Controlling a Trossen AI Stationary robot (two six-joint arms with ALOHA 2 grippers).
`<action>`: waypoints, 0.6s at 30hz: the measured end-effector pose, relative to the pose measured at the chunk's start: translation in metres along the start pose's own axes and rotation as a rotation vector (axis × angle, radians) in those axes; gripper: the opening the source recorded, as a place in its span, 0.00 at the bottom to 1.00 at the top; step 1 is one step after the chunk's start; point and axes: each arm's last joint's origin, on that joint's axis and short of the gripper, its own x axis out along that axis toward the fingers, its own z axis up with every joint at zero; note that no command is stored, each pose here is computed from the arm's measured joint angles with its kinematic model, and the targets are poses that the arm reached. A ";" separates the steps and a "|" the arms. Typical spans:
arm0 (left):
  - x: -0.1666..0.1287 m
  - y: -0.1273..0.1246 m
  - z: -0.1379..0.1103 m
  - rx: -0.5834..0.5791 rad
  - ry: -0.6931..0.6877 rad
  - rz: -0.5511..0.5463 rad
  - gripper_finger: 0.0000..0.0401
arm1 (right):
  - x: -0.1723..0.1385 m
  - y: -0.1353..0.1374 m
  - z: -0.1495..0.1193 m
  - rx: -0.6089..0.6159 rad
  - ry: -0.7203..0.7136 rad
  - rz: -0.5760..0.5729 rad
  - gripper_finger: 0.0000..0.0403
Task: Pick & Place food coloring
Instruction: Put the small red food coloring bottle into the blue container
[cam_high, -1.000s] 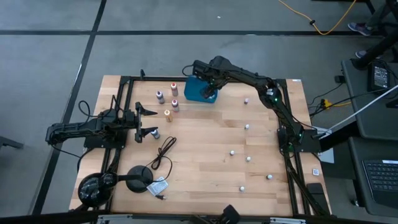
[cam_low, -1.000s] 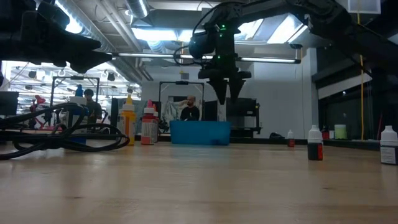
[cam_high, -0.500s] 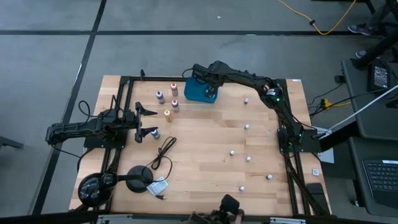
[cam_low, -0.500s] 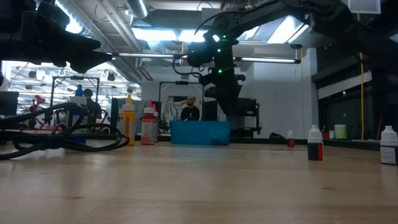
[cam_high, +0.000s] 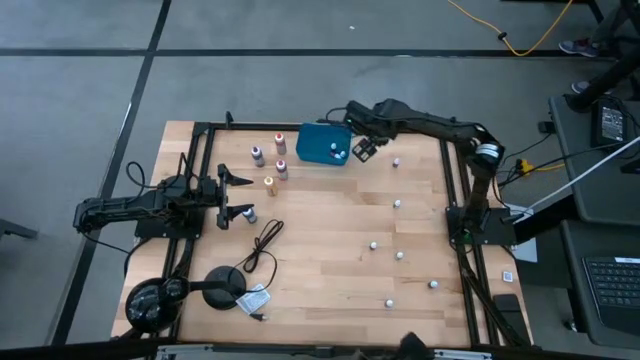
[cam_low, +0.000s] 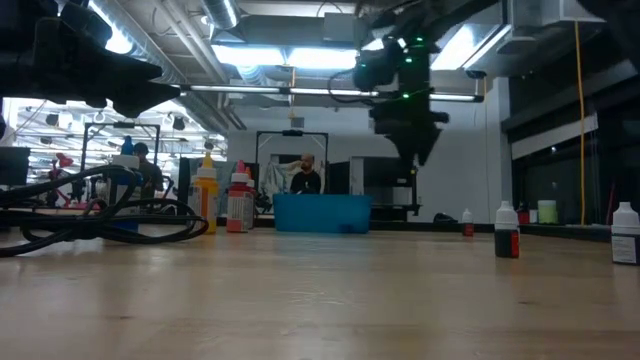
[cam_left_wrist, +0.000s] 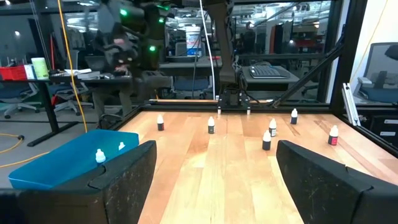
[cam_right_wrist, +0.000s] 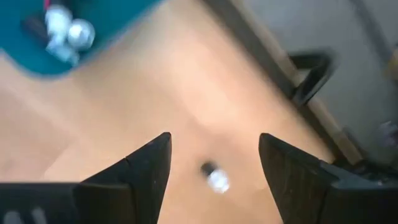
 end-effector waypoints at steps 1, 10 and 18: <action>0.000 0.000 0.000 0.000 0.000 0.000 0.82 | 0.002 -0.001 -0.006 0.020 0.012 0.016 0.60; 0.000 0.000 0.000 0.000 0.000 0.000 0.82 | 0.018 -0.016 -0.040 0.203 0.067 0.076 0.60; 0.000 0.000 0.000 0.000 0.000 0.000 0.82 | 0.040 -0.033 -0.057 0.312 0.139 0.078 0.60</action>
